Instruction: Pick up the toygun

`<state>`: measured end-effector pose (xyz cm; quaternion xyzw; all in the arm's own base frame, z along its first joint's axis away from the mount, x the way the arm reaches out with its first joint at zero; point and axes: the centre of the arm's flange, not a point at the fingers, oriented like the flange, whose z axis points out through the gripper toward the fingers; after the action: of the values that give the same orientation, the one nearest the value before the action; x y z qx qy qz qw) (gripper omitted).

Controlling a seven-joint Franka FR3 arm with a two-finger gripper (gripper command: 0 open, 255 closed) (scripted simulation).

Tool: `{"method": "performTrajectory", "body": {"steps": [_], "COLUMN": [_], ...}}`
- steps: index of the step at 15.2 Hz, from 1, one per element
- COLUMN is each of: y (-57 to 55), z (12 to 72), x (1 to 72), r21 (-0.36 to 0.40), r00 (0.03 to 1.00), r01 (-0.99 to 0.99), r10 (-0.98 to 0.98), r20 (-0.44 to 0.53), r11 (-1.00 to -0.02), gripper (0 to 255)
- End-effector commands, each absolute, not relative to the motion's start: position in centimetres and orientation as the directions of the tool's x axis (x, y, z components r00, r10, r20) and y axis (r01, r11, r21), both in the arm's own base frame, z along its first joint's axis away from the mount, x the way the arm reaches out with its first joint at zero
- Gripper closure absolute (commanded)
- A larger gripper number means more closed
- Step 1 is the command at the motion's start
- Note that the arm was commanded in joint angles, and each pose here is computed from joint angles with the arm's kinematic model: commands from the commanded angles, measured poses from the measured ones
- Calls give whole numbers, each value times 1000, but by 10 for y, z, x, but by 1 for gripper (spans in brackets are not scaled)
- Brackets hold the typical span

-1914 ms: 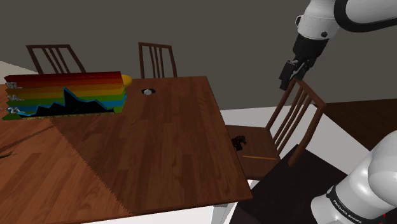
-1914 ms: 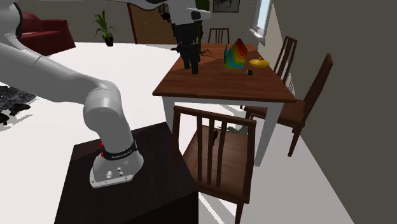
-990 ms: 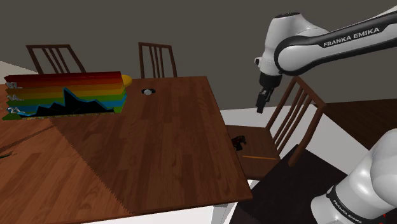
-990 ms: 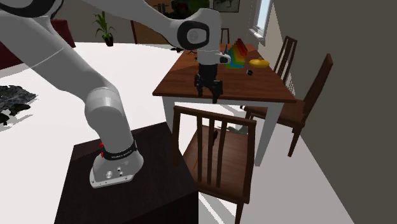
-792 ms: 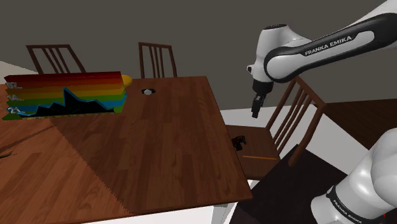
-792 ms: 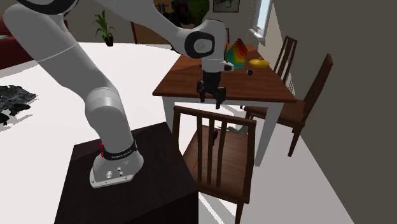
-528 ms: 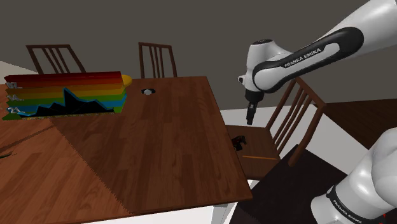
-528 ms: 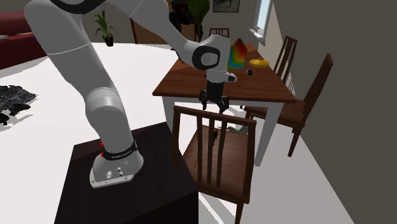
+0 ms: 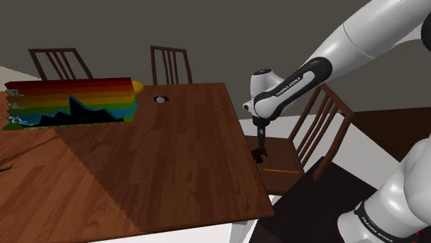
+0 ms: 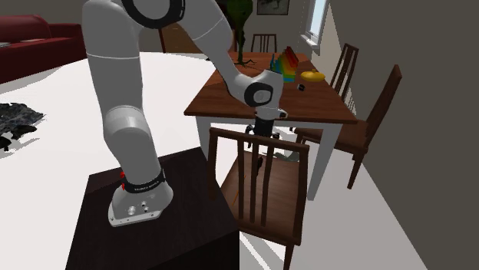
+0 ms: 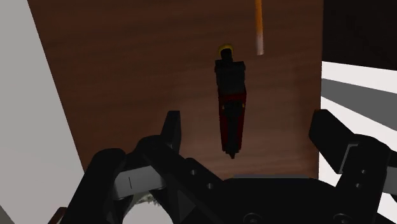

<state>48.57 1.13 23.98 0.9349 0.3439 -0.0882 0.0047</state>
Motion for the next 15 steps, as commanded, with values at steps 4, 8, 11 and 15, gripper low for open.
{"method": "performTrajectory", "body": {"steps": [4, 8, 11, 15], "y": [18, 18, 18, 18], "z": [197, 176, 167, 168], "x": [494, 494, 494, 493], "r21": [-75, -75, -75, -75], "r00": [699, 699, 699, 699], "r01": [691, 691, 691, 691], "r10": [691, 691, 691, 691], "r20": [-182, -182, -182, -182], "r11": [-719, -719, -719, -719], "gripper": [0, 0, 0, 255]}}
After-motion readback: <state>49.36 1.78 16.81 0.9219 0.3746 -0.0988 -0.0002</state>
